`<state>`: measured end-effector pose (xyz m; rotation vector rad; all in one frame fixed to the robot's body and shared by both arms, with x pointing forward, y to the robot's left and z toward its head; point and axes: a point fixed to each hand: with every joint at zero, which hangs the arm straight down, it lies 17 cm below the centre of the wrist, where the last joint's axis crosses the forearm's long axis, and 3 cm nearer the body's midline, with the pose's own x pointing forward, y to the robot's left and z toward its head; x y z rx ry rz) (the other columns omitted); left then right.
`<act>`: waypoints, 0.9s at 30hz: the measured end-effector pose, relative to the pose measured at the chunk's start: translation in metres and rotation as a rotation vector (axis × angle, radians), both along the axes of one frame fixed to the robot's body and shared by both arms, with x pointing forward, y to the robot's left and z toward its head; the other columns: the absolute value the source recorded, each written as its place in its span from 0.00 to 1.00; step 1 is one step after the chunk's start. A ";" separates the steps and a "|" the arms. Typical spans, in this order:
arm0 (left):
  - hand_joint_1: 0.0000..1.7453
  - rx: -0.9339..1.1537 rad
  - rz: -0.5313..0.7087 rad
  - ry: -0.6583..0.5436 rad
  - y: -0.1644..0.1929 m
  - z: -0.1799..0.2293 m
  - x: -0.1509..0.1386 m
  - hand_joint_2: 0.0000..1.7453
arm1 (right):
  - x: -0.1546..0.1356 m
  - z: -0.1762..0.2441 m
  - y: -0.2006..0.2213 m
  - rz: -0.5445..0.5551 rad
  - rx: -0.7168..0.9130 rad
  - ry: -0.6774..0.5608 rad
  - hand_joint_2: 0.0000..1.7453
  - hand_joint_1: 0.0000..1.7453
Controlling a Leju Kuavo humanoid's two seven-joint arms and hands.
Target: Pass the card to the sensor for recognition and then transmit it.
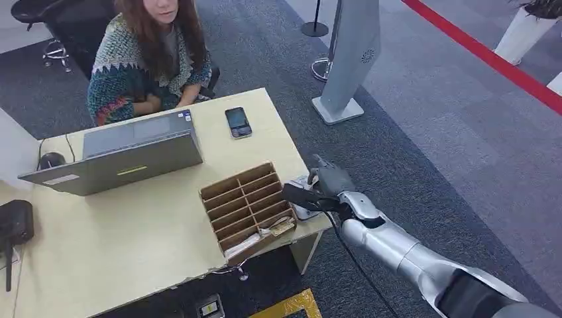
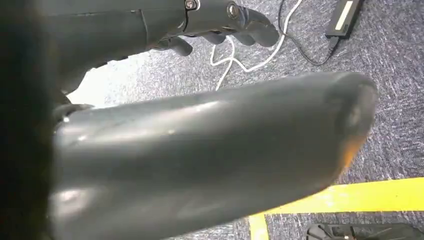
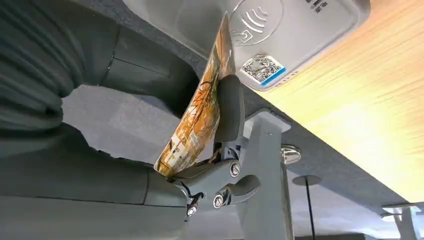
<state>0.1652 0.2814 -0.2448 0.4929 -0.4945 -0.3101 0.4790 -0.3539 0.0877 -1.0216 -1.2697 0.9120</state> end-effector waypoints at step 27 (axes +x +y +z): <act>0.00 -0.004 0.001 0.008 -0.001 -0.001 -0.002 0.00 | 0.003 0.002 -0.004 -0.009 -0.042 0.002 1.00 1.00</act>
